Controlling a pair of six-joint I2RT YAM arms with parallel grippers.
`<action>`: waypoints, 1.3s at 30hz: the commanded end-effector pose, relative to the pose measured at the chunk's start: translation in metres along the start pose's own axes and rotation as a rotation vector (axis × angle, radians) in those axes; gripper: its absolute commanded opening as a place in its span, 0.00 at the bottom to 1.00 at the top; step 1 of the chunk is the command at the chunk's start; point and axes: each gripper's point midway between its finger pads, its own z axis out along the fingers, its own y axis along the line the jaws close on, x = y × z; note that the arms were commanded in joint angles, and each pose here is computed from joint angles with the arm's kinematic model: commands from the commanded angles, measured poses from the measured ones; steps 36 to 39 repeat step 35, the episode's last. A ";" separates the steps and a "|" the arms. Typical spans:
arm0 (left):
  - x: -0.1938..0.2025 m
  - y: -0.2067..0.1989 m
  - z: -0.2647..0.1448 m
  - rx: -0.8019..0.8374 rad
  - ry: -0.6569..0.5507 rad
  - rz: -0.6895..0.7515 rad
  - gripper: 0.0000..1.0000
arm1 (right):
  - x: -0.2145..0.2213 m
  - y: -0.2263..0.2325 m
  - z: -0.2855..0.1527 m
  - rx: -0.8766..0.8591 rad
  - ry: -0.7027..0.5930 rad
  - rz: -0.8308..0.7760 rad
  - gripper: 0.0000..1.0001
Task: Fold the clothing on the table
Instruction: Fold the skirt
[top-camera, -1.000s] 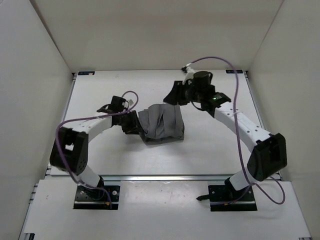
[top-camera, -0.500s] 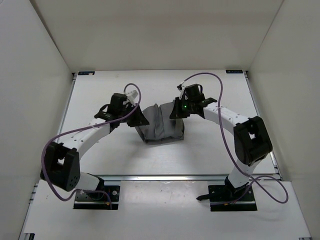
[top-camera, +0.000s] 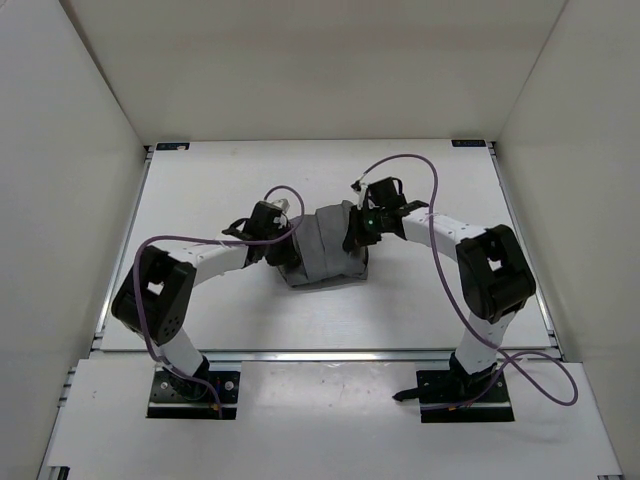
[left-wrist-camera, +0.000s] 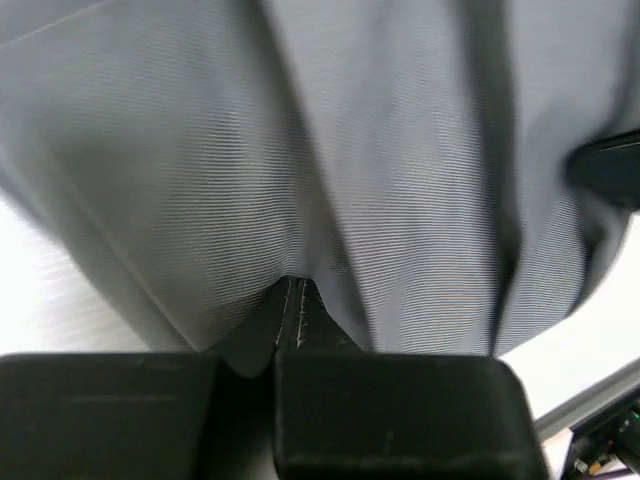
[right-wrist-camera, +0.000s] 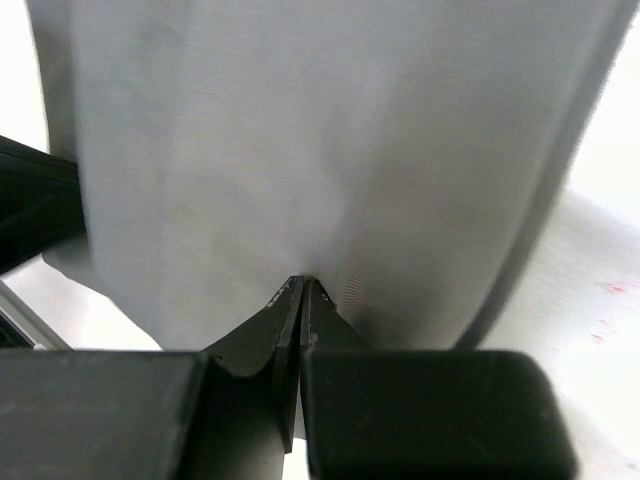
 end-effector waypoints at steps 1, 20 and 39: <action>-0.003 0.025 -0.009 -0.072 -0.023 -0.019 0.00 | -0.018 -0.015 -0.009 -0.005 -0.072 -0.016 0.00; -0.092 0.033 -0.137 -0.170 -0.276 0.117 0.99 | -0.070 -0.022 -0.104 0.148 -0.305 -0.063 0.90; -0.043 0.071 -0.146 -0.305 -0.134 0.177 0.99 | -0.003 -0.054 -0.110 0.232 -0.206 0.056 1.00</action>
